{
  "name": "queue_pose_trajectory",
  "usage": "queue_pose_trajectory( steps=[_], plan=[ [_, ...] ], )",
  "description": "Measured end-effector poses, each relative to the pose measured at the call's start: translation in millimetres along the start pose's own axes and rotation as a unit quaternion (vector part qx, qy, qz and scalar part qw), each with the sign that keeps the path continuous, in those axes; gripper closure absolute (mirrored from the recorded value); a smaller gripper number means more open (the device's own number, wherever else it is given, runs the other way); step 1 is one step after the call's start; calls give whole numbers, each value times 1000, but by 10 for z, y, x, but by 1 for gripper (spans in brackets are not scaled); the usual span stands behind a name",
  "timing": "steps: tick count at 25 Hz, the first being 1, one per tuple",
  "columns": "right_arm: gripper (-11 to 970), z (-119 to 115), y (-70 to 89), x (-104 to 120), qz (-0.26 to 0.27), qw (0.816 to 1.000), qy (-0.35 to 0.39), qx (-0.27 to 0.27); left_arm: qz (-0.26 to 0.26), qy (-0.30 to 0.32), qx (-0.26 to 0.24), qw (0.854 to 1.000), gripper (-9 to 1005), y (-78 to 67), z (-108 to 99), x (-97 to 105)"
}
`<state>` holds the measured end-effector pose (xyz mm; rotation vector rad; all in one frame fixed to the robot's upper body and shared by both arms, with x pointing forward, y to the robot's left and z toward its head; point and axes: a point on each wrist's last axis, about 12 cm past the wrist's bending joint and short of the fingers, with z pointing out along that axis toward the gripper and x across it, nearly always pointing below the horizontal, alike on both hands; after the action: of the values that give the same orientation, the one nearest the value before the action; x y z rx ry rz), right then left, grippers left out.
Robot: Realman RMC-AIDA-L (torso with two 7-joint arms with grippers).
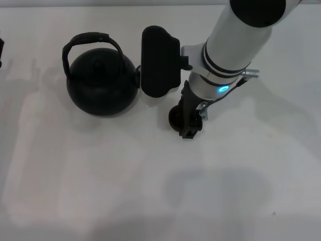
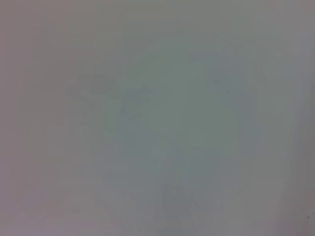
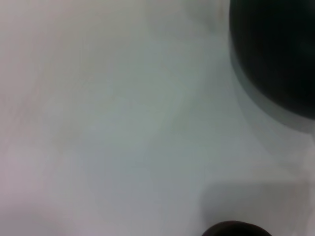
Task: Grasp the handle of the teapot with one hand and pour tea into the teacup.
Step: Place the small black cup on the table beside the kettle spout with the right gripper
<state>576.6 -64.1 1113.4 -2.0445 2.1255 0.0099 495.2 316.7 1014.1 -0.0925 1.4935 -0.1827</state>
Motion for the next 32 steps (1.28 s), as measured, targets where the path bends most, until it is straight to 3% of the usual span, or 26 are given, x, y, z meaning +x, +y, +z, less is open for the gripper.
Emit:
queue_pose_trajectory(
  steps=[14, 22, 32],
  plan=[
    [205, 41, 85, 1, -21, 1000, 2, -10, -1, -1, 3, 1000, 405, -19, 9, 1],
    [125, 29, 67, -25, -19, 1000, -9, -6, -1, -2, 3, 1000, 405, -12, 11, -4],
    [107, -27, -7, 76, 28, 996, -82, -19, -2, -5, 0, 1000, 405, -8, 26, -15]
  ],
)
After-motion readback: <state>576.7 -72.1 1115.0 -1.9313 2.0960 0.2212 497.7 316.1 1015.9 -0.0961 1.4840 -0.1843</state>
